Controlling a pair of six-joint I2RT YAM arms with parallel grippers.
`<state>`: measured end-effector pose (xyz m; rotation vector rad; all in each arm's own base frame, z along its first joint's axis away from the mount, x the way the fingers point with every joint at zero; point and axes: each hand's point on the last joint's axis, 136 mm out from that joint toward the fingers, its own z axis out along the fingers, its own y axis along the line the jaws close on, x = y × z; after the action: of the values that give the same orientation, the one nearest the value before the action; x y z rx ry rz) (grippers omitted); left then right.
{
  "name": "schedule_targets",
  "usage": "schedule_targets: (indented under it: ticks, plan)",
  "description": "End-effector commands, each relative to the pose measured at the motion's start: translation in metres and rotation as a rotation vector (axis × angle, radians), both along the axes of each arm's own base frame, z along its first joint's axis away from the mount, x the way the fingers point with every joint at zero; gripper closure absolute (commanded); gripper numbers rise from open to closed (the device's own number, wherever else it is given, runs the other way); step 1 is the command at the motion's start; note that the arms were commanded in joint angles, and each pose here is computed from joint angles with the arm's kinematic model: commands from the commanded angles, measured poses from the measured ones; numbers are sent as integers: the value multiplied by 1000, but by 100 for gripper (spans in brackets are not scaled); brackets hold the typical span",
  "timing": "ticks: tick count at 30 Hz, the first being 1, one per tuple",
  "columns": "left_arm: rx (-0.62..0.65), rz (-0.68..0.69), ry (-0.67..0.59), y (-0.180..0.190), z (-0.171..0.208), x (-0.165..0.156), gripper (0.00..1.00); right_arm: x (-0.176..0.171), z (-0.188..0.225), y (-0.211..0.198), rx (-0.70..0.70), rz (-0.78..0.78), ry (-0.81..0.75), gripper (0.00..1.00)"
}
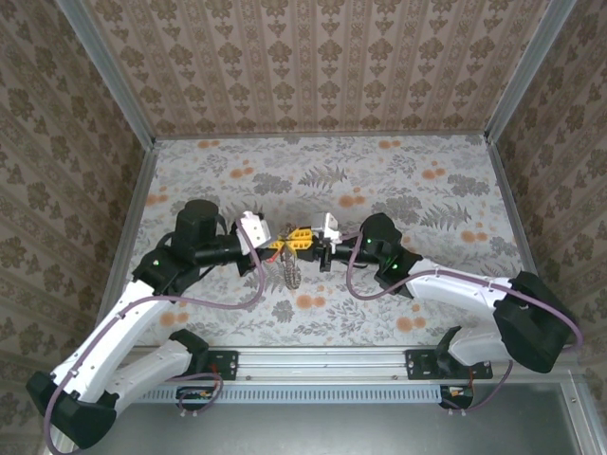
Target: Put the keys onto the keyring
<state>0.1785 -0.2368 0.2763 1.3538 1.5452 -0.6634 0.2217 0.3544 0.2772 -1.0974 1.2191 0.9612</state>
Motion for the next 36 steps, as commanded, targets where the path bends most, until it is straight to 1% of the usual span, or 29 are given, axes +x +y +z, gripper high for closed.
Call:
schedule_targets:
  ticks: [1, 6, 13, 16, 18, 19, 20, 21, 22, 25, 28, 31, 36]
  plan:
    - [-6, -9, -44, 2, 9, -1, 100, -12, -11, 1, -130, 36, -48, 85]
    - [64, -37, -31, 2, -2, -4, 100, -15, -18, -2, -215, 51, -62, 82]
    - [114, -104, -32, -3, -10, -12, 100, -13, -20, 3, -232, 62, -24, 82]
    - [120, -124, -27, -7, -12, -15, 100, -9, -27, 6, -251, 64, 4, 83]
    - [119, -129, -32, -8, -12, -16, 100, -7, -28, 8, -256, 63, 19, 86]
    - [121, -126, -32, -7, -12, -17, 100, -7, -28, 9, -256, 62, 24, 90]
    - [126, -119, -32, -7, -13, -16, 100, -5, -28, 9, -255, 57, 27, 96]
    - [129, -113, -35, -5, -13, -15, 100, -5, -27, 9, -251, 51, 28, 100]
    - [133, -110, -38, -5, -13, -15, 100, -3, -25, 8, -245, 40, 27, 100]
    - [144, -90, -41, 0, -16, -14, 100, 0, -16, 6, -195, 15, 16, 100]
    - [156, -91, -48, 6, -24, -17, 100, -1, 6, 2, -74, 16, 7, 100]
    - [138, -108, -64, 8, -32, -22, 100, 0, 26, -5, 38, 1, -7, 100]
    - [138, -110, -81, 14, -47, -25, 100, 5, 41, -13, 123, -42, -12, 100]
